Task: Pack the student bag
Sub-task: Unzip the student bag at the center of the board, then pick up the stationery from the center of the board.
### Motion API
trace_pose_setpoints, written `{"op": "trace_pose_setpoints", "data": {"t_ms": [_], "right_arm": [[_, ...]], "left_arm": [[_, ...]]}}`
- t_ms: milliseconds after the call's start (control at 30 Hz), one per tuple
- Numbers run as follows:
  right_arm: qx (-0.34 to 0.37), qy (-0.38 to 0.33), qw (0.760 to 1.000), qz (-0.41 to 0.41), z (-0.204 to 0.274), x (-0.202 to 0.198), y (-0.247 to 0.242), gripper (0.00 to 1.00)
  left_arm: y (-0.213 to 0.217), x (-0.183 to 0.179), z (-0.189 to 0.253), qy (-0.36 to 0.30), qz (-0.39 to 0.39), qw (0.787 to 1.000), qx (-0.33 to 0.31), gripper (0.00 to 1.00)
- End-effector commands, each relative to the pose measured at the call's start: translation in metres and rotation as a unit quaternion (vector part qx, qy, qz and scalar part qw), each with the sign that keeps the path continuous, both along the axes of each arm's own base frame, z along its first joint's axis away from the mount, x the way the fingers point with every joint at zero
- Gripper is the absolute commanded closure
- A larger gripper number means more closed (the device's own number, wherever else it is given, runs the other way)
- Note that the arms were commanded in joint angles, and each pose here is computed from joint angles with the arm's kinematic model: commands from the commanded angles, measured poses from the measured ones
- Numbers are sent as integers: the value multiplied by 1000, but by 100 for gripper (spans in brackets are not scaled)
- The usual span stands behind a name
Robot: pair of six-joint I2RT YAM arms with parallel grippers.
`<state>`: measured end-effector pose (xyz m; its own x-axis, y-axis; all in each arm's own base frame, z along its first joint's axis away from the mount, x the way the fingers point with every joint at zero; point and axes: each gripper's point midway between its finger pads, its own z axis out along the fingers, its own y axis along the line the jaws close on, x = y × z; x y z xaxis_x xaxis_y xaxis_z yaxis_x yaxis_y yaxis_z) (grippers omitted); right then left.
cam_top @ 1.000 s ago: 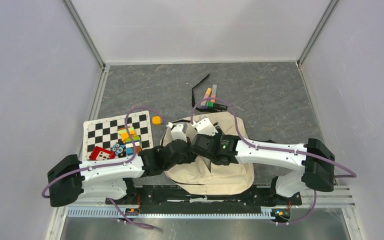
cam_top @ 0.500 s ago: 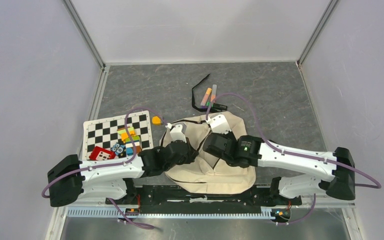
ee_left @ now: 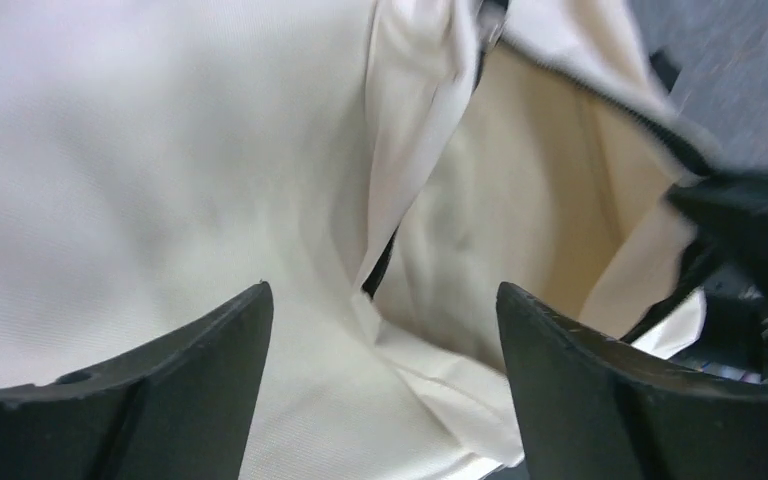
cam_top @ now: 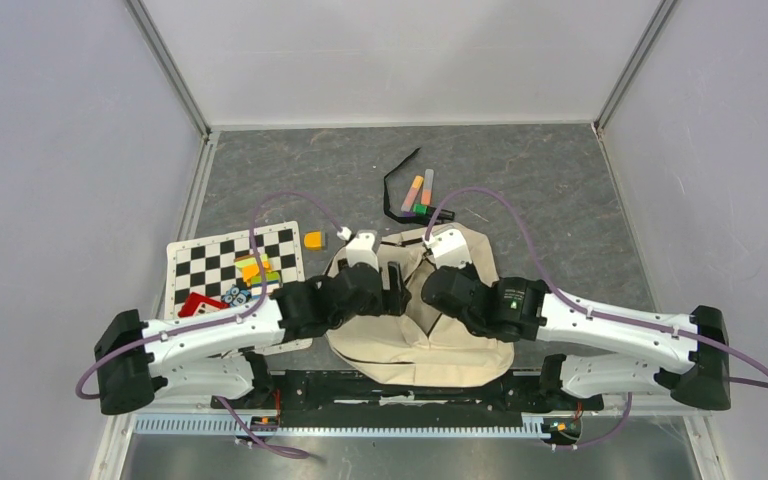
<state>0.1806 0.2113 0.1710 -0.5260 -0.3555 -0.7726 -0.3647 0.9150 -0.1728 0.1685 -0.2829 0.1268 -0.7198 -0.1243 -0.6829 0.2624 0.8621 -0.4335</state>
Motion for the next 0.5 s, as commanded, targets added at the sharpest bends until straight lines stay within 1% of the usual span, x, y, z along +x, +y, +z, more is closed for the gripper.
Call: {"op": "trace_pose_setpoints", "data": {"t_ms": [0, 67, 133, 200, 233, 300, 400, 467], "right_arm": [[28, -35, 999, -4, 19, 8, 4, 100], [27, -34, 999, -2, 17, 8, 5, 100], [27, -32, 999, 4, 15, 8, 8, 100], [29, -31, 999, 7, 14, 8, 10, 100], [31, -30, 999, 10, 14, 8, 12, 100], [34, -29, 999, 15, 14, 8, 15, 100], [38, -28, 999, 20, 13, 7, 17, 100], [42, -26, 999, 23, 12, 6, 19, 100]], "left_arm": [[40, 29, 48, -60, 9, 995, 82, 6], [59, 44, 55, -53, 15, 995, 84, 1], [79, 61, 62, -40, 24, 996, 76, 0], [103, 81, 66, -37, 40, 995, 83, 0], [113, 90, 67, -42, 39, 993, 100, 0], [129, 106, 63, -41, 12, 989, 141, 0], [160, 133, 48, -30, -20, 974, 223, 0], [175, 152, 40, -32, -51, 966, 251, 0]]}}
